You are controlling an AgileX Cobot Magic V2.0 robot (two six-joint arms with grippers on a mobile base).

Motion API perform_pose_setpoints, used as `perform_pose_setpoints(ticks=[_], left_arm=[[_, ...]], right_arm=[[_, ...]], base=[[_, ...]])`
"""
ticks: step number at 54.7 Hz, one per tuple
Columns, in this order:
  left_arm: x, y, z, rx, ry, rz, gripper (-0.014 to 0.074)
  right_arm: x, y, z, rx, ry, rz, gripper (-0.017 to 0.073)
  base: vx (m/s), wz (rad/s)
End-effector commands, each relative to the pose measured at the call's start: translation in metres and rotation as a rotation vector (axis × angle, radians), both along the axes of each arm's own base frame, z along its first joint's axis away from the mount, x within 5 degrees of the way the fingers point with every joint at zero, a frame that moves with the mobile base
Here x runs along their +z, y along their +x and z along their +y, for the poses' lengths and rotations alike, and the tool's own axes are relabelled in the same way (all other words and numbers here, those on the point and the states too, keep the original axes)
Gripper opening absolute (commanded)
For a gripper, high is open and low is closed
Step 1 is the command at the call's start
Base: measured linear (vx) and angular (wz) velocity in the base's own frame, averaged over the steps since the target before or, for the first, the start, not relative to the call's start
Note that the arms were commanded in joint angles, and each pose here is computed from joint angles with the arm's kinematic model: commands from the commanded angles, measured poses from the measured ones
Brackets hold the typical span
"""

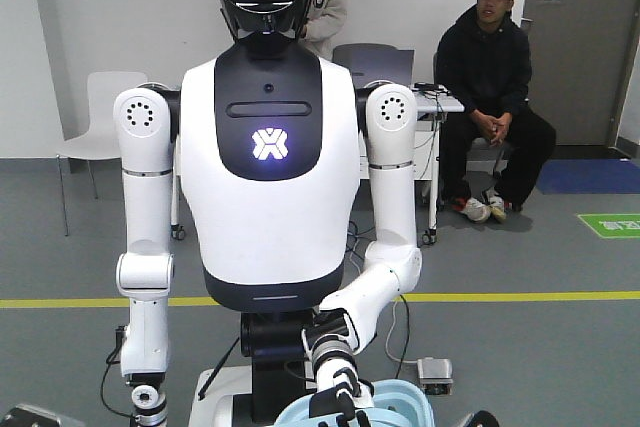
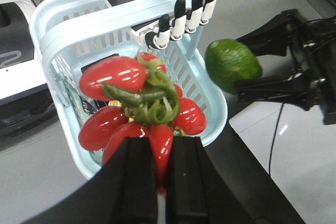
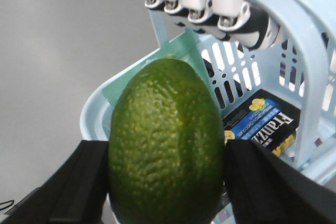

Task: Pick snacks and fruit into basket
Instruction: 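Open the right gripper to drop the lime into the basket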

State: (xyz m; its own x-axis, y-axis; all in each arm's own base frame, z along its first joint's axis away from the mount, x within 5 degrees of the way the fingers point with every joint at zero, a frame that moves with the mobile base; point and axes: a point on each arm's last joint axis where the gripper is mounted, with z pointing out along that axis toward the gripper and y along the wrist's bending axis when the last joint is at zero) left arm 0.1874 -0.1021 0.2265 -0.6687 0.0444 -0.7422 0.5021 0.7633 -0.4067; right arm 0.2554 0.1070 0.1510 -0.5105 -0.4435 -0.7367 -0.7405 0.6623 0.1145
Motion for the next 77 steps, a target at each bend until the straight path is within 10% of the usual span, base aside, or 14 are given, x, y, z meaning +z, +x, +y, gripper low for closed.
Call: perform_pose_setpoints(ticks=[1, 41, 77], left_arm=[[0.015, 0.002, -0.003, 0.000, -0.056, -0.034, 0.0003], [0.015, 0.002, -0.004, -0.006, -0.059, -0.032, 0.0003], [0.015, 0.000, -0.006, -0.028, -0.073, -0.026, 0.0003]], right_arm=[[0.006, 0.007, 0.005, -0.005, 0.079, -0.012, 0.0009], [-0.004, 0.038, 0.014, 0.001, 0.086, -0.008, 0.0071], [-0.005, 0.039, 0.012, -0.014, 0.066, -0.008, 0.0624]], base=[[0.00, 0.00], [0.00, 0.00], [0.00, 0.00]])
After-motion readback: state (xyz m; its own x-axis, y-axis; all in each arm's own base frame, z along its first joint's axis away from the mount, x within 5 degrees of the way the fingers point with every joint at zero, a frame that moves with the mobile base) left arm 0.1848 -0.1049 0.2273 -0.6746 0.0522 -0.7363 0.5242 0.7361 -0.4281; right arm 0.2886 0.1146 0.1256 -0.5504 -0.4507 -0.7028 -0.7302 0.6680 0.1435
